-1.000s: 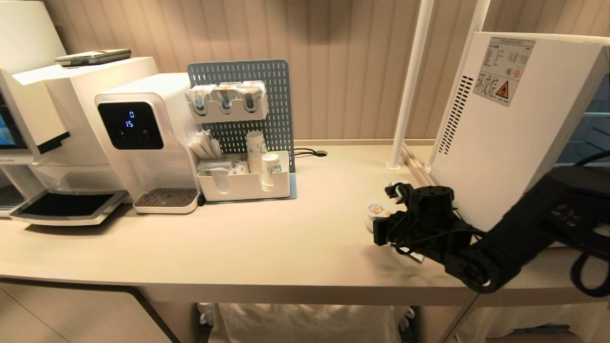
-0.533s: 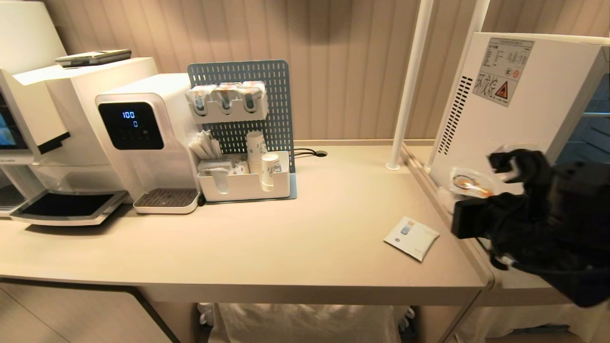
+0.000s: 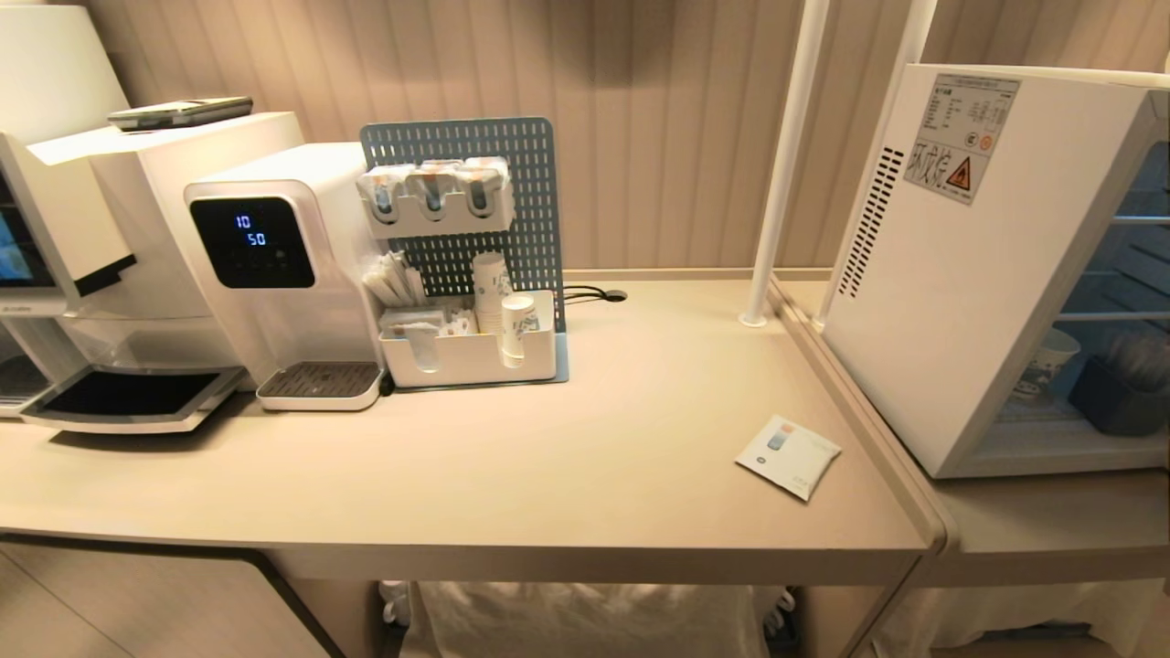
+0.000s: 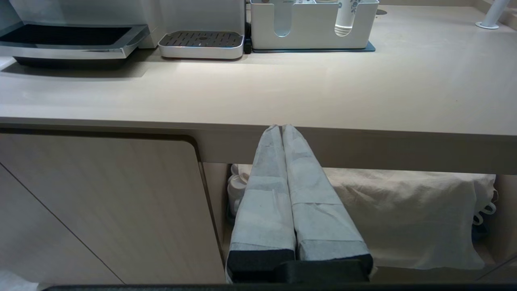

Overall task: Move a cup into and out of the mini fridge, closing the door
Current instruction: Put the yoghurt in the freezer

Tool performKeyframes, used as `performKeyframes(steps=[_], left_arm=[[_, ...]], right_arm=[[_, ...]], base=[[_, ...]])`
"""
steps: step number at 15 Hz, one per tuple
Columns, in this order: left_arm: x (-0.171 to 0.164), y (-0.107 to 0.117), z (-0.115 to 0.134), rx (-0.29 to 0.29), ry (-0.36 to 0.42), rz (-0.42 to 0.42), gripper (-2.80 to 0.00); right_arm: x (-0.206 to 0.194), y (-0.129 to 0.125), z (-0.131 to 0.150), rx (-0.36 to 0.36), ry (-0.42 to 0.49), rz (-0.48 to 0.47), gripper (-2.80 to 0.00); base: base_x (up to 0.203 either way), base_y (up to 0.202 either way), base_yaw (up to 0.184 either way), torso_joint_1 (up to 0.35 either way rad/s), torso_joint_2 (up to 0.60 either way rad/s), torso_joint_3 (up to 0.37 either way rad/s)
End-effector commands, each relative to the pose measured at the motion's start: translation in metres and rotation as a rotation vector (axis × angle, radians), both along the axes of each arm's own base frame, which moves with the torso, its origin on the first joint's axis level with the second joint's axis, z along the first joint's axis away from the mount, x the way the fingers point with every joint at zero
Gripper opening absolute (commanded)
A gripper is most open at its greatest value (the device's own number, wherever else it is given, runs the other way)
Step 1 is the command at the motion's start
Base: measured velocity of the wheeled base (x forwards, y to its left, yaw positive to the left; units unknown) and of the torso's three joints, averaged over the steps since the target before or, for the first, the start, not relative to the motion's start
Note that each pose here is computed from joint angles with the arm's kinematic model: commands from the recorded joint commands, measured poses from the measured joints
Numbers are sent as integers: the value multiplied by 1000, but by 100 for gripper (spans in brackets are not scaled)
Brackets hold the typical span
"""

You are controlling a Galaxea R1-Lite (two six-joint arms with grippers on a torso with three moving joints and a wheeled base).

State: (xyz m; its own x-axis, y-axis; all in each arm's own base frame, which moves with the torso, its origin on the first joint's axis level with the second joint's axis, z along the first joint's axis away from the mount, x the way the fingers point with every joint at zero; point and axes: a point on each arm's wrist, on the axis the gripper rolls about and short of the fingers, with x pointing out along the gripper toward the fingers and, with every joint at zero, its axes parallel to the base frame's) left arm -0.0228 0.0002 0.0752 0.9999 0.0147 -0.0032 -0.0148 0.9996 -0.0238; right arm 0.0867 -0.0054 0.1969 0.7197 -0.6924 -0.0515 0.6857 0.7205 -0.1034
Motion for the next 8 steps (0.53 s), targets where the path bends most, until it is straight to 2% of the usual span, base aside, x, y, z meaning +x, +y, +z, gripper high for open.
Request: performKeyframes(steps=[1, 3, 4, 5, 6, 7, 8], left_arm=[[0, 0, 0, -1, 1, 1, -280], [0, 0, 0, -1, 1, 1, -280], [0, 0, 0, -1, 1, 1, -280], [0, 0, 0, -1, 2, 1, -280], [0, 0, 0, -1, 2, 1, -280], [0, 0, 0, -1, 1, 1, -280], [0, 0, 0, -1, 1, 1, -280]], right_arm=[[-43, -10, -6, 12, -140, -87, -280], [-68, -12, -27, 8, -183, -145, -280], [-79, -12, -35, 10, -228, -140, -280], [-90, -11, -41, 10, -289, -84, -280], [-101, -10, -45, 1, -355, 34, -280], [-111, -7, -53, -24, -414, 198, -280], [-118, -3, -65, -61, -430, 377, -280]], base=[[0, 0, 0, 0, 0, 0], [0, 0, 0, 0, 0, 0], [0, 0, 0, 0, 0, 0], [0, 0, 0, 0, 0, 0], [0, 0, 0, 0, 0, 0], [0, 0, 0, 0, 0, 0], [0, 0, 0, 0, 0, 0]])
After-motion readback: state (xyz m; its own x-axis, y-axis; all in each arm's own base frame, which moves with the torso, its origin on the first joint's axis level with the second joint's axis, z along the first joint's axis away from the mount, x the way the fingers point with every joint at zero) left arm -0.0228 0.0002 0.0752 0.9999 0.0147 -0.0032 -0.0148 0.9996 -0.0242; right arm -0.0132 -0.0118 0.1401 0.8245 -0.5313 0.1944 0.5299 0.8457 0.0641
